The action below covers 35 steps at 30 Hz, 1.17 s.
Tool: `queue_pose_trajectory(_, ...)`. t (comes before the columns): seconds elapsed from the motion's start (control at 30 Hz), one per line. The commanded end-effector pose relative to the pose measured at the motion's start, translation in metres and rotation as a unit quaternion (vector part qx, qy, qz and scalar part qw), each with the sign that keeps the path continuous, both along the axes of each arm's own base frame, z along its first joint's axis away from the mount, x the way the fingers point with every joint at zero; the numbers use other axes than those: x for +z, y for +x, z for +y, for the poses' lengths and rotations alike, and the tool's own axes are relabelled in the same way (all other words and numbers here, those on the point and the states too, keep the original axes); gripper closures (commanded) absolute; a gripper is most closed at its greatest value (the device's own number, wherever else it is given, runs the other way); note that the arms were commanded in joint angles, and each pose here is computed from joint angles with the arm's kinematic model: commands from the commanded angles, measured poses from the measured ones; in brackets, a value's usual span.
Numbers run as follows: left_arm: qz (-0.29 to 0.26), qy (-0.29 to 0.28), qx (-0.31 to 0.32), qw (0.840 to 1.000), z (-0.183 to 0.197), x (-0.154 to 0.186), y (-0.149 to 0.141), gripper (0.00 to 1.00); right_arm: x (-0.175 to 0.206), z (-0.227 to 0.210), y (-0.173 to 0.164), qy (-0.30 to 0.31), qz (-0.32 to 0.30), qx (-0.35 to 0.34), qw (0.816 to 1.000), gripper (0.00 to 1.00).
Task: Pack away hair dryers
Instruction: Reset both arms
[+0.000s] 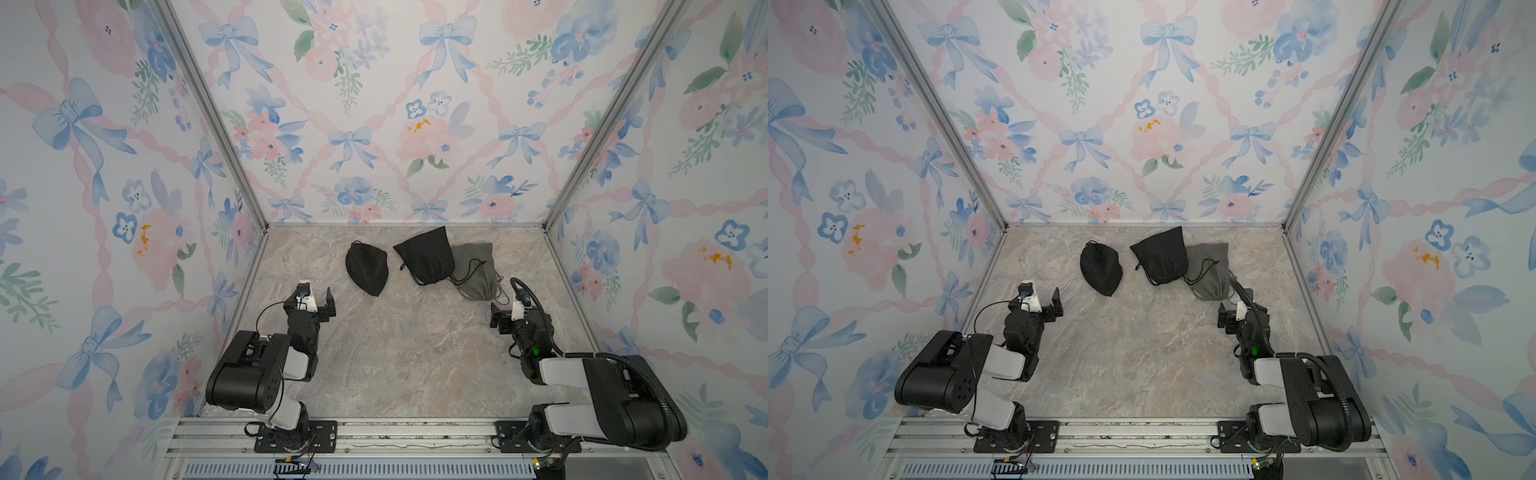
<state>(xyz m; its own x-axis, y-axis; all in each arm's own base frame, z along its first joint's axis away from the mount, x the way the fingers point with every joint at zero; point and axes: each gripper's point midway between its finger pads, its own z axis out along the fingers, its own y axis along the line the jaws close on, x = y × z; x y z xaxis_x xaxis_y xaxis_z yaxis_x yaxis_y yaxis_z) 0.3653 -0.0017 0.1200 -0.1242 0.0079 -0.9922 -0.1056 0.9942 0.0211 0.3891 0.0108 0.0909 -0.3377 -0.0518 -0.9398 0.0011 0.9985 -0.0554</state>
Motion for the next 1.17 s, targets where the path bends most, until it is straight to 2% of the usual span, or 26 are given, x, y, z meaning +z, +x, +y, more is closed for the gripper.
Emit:
queue_pose_trajectory(0.0, -0.016, -0.008, 0.004, 1.0, 0.0021, 0.0069, 0.0022, 0.02, 0.0057, -0.0048, 0.0115, 0.033, -0.003, 0.007, 0.999, 0.03)
queue_pose_trajectory(1.13, -0.013, 0.004, 0.012, 1.0, -0.0004, 0.0067, 0.0026, 0.02, 0.0053, -0.0038, 0.0112, 0.024, -0.003, 0.004, 1.0, 0.03)
